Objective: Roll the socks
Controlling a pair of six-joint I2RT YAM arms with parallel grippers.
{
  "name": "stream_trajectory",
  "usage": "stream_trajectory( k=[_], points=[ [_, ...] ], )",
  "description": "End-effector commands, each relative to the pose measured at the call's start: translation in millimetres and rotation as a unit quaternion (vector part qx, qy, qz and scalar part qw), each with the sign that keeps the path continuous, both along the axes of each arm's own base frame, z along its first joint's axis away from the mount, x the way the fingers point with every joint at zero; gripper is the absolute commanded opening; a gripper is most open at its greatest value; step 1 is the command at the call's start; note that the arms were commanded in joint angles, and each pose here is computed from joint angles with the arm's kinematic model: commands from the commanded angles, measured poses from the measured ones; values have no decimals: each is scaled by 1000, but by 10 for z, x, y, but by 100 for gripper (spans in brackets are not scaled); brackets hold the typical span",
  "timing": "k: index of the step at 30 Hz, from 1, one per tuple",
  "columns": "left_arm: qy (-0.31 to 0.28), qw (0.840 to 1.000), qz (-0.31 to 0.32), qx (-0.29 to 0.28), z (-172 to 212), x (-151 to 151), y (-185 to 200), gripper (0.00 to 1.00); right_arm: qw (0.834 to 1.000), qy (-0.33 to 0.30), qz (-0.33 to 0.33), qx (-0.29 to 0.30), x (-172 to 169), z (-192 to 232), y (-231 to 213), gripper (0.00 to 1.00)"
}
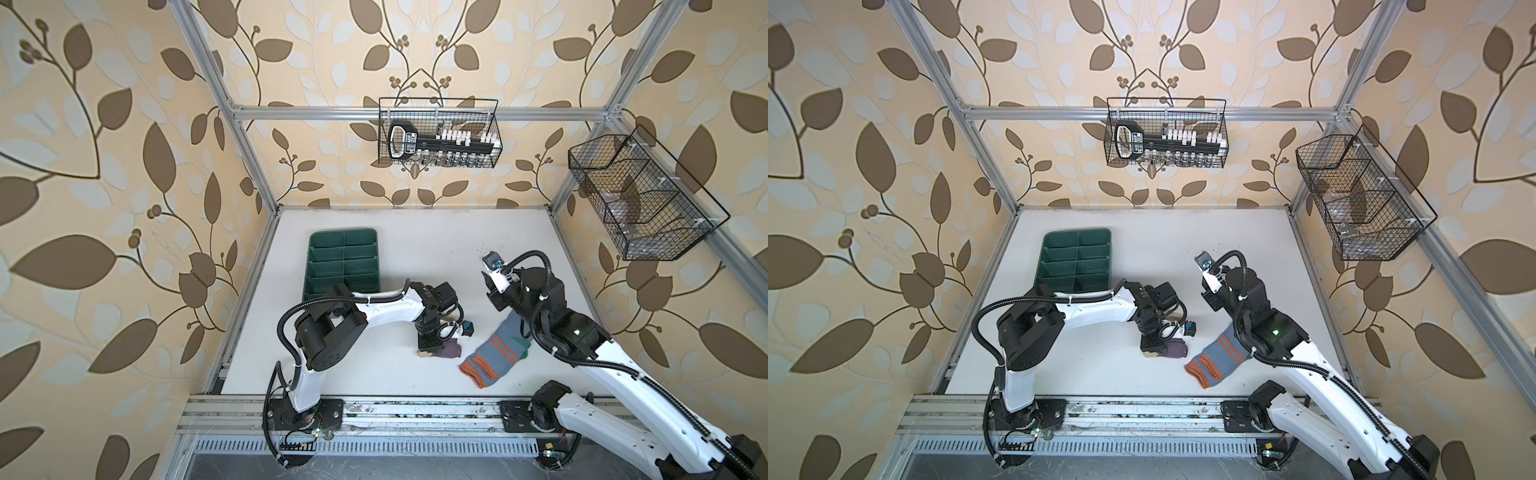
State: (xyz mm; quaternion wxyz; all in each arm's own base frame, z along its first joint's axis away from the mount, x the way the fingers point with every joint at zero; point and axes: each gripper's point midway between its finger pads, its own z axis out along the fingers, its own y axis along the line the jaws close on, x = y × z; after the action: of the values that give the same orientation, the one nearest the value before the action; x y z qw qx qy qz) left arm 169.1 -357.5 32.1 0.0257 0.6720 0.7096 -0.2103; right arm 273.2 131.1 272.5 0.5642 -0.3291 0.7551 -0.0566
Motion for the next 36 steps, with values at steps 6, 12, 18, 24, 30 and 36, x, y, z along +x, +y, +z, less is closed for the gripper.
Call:
stream_trajectory(
  k=[6,12,18,24,30,36],
  points=[
    [117,985,70,104,-381,-64,362,8,933,46,284,-215,-957,-1003,481,40],
    [130,982,91,104,-422,9,376,8,871,40,333,-360,-1245,-1583,663,42],
    [131,982,95,100,-418,32,381,8,859,60,317,-398,-1194,-2060,981,42],
    [131,982,93,95,-396,23,379,8,877,40,252,-408,-796,-2251,1057,41],
    [131,983,93,94,-392,19,381,8,888,49,238,-390,-681,-2244,996,42],
    [129,983,92,89,-365,15,375,8,896,49,223,-382,-622,-2210,948,43]
  ],
)
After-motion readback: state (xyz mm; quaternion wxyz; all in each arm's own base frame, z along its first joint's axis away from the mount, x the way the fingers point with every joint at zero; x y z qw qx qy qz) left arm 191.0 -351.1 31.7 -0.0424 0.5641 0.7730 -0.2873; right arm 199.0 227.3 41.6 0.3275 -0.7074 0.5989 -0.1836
